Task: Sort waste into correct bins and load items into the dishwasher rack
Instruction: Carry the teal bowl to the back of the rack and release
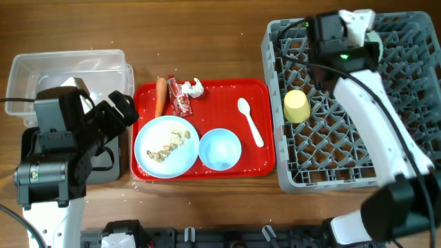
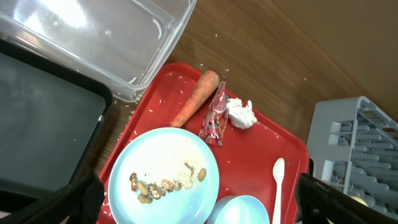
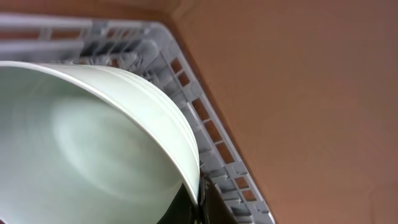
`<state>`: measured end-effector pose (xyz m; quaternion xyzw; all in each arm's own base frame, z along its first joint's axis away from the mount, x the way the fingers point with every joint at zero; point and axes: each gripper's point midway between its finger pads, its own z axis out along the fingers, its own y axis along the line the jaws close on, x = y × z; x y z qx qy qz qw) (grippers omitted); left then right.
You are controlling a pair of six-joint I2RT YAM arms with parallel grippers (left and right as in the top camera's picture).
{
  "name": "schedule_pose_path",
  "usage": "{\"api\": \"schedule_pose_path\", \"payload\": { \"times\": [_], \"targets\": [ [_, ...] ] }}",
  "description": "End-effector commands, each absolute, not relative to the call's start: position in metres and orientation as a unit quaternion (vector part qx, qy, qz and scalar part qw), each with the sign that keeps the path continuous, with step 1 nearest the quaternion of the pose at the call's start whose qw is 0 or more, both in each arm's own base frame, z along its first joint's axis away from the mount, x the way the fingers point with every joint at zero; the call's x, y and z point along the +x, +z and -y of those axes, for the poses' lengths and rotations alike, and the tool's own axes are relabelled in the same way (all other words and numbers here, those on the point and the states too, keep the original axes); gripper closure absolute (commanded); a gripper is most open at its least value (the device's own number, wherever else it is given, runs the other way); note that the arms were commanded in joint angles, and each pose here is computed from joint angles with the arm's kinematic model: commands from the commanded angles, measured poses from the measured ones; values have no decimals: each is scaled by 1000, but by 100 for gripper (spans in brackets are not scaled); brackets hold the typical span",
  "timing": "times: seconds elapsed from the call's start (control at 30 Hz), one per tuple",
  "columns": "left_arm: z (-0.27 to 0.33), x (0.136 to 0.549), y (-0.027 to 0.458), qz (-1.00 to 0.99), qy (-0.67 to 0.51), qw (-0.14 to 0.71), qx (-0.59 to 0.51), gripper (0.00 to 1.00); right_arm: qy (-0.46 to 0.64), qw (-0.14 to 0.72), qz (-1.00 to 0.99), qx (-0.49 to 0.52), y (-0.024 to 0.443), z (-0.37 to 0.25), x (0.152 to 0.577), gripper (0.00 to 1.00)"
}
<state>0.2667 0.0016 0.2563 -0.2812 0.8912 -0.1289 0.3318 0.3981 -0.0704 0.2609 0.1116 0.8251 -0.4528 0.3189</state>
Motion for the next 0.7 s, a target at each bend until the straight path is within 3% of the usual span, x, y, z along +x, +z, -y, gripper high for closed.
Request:
{"api": "schedule_pose_path", "payload": {
  "times": [0.0,0.3,0.43,0.67],
  "targets": [
    [-3,267,262,-887,-127,341,-285,0,-396,336,-847,112,254,58,406,96],
    [-3,266,261,-887,-127,340,-285,0,-409,343,-840,98,202,48,462,96],
    [-3,266,261,-887,-127,339,-286,0,-474,320,-812,116,200,75,459,96],
    [-3,265,260,-889,-126,336,-286,0,-479,279,-826,102,188,100,454,96]
  ]
}}
